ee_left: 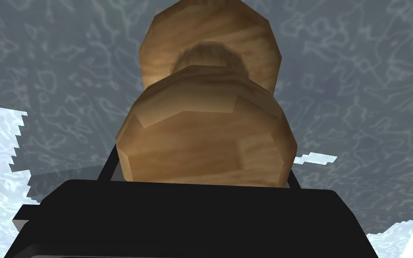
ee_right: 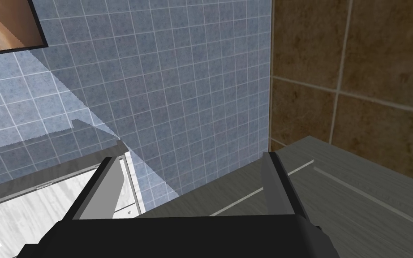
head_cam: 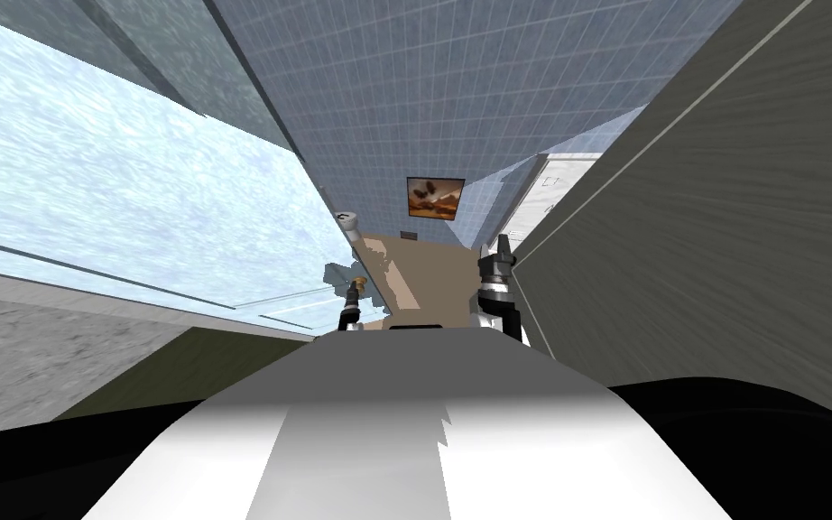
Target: Push the door open
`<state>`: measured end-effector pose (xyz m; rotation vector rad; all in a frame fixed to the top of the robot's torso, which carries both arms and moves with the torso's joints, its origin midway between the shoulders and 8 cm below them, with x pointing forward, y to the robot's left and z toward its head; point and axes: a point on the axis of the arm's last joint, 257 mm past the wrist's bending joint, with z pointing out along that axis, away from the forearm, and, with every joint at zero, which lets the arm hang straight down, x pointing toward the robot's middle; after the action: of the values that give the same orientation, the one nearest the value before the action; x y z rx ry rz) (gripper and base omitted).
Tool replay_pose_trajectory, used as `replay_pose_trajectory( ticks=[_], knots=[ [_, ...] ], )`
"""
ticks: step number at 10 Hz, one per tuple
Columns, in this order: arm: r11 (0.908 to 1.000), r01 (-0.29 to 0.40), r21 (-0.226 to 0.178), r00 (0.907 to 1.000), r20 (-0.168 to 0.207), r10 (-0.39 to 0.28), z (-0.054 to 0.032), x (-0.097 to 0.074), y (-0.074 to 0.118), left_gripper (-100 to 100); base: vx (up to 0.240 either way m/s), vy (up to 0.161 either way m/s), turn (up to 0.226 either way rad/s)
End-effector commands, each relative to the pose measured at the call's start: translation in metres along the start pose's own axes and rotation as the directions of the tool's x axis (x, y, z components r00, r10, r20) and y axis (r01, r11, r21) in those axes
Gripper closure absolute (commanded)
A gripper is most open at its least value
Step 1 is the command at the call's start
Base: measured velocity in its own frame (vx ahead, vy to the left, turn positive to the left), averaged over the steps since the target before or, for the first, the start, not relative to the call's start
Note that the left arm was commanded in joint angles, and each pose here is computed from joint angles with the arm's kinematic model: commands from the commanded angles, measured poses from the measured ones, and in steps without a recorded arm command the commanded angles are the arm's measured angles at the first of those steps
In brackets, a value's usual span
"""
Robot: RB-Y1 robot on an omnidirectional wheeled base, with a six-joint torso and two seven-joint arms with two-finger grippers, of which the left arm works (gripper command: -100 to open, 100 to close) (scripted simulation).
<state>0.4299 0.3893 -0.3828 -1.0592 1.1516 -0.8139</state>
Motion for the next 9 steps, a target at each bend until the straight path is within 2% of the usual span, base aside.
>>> replay_pose_trajectory(
  ticks=[1, 2, 3, 4, 6, 7, 8, 9],
  knots=[
    [0.9973, 0.074, 0.007, 0.9971, 0.02, -0.074, 0.0029, -0.0021, -0.0038, 100, 0.056, 0.014, -0.007],
    [0.9958, 0.091, 0.007, 0.9956, 0.02, -0.091, 0.0029, -0.0021, -0.0038, 100, 0.047, 0.014, -0.006],
    [0.9897, 0.143, 0.007, 0.9892, 0.031, -0.143, 0.0031, -0.0026, -0.0039, 100, 0.05, 0.017, -0.001],
    [0.989, 0.147, 0.007, 0.9886, 0.031, -0.148, 0.0031, -0.0026, -0.0039, 100, 0.041, 0.012, -0.006],
    [0.9705, 0.241, 0.01, 0.969, 0.054, -0.241, 0.0032, -0.0035, -0.0039, 100, 0.053, 0.014, -0.006],
    [0.9658, 0.259, 0.011, 0.9643, 0.054, -0.259, 0.0032, -0.0035, -0.0039, 100, 0.056, 0.011, -0.008],
    [0.9518, 0.306, 0.014, 0.9496, 0.065, -0.307, 0.0033, -0.0039, -0.0038, 100, 0.056, 0.006, 0.0],
    [0.9495, 0.313, 0.014, 0.9473, 0.065, -0.314, 0.0033, -0.0039, -0.0038, 100, 0.041, 0.012, -0.001]
  ],
)
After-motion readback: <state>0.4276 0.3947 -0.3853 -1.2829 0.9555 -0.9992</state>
